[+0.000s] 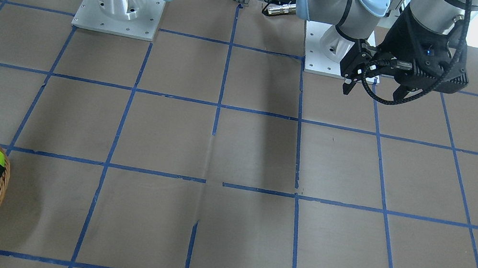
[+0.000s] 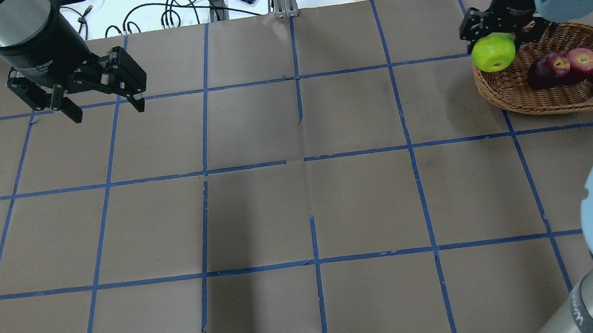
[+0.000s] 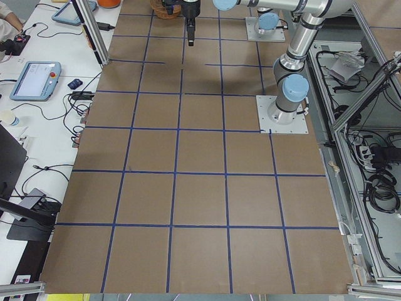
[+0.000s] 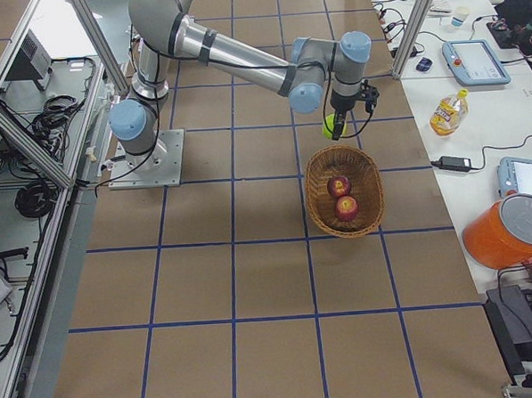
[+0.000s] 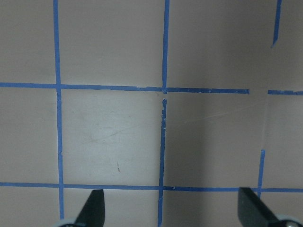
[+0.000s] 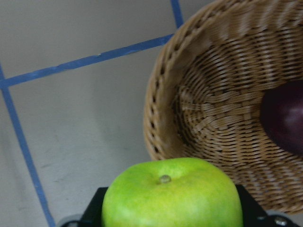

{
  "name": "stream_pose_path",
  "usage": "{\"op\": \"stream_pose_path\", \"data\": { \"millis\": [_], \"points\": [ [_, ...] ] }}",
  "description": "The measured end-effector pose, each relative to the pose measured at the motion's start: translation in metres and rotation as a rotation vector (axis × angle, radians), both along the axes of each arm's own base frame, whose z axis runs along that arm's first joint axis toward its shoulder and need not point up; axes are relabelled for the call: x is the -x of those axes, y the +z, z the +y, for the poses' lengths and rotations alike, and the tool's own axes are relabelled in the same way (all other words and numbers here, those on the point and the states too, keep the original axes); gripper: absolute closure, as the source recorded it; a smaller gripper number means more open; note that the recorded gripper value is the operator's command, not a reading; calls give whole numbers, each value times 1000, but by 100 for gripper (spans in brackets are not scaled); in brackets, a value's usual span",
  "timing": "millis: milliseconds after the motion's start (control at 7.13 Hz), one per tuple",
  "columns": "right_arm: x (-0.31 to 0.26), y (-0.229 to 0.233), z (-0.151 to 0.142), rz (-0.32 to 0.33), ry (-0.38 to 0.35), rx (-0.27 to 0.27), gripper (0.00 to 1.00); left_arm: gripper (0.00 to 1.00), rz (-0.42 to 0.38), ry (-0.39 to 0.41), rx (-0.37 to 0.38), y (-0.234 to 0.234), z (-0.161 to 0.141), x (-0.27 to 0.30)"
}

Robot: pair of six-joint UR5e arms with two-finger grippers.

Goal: Put all apples into basket
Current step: 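Lower the green apple into the basket and open the right gripper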

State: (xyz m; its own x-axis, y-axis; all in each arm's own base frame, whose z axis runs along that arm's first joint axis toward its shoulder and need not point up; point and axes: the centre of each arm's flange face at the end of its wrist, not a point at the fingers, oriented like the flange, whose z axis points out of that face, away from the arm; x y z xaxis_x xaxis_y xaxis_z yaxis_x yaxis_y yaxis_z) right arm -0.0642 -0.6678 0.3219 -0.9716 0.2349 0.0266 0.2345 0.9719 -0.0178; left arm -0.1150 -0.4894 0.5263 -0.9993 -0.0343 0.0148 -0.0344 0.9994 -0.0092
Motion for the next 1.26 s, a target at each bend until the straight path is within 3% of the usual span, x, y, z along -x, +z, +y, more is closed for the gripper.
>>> {"op": "stream_pose_path", "data": {
  "millis": [421, 561, 701, 841, 1262],
  "points": [
    [42, -39, -1, -17, 28, -53, 100, 0, 19, 16, 6, 4, 4, -10],
    [44, -50, -3, -16, 31, -65, 83, 0, 17, 15, 2, 3, 6, -10],
    [46, -56, -5, -5, 34, -63, 51, 0, 15, 15, -2, 1, 8, -10],
    [49, -62, -9, 7, 47, -53, 3, 0, 14, 14, -2, 1, 8, -10],
    [54, -71, -14, 48, 87, -48, 0, 0, 14, 15, 8, 3, 6, -10]
  ]
}}
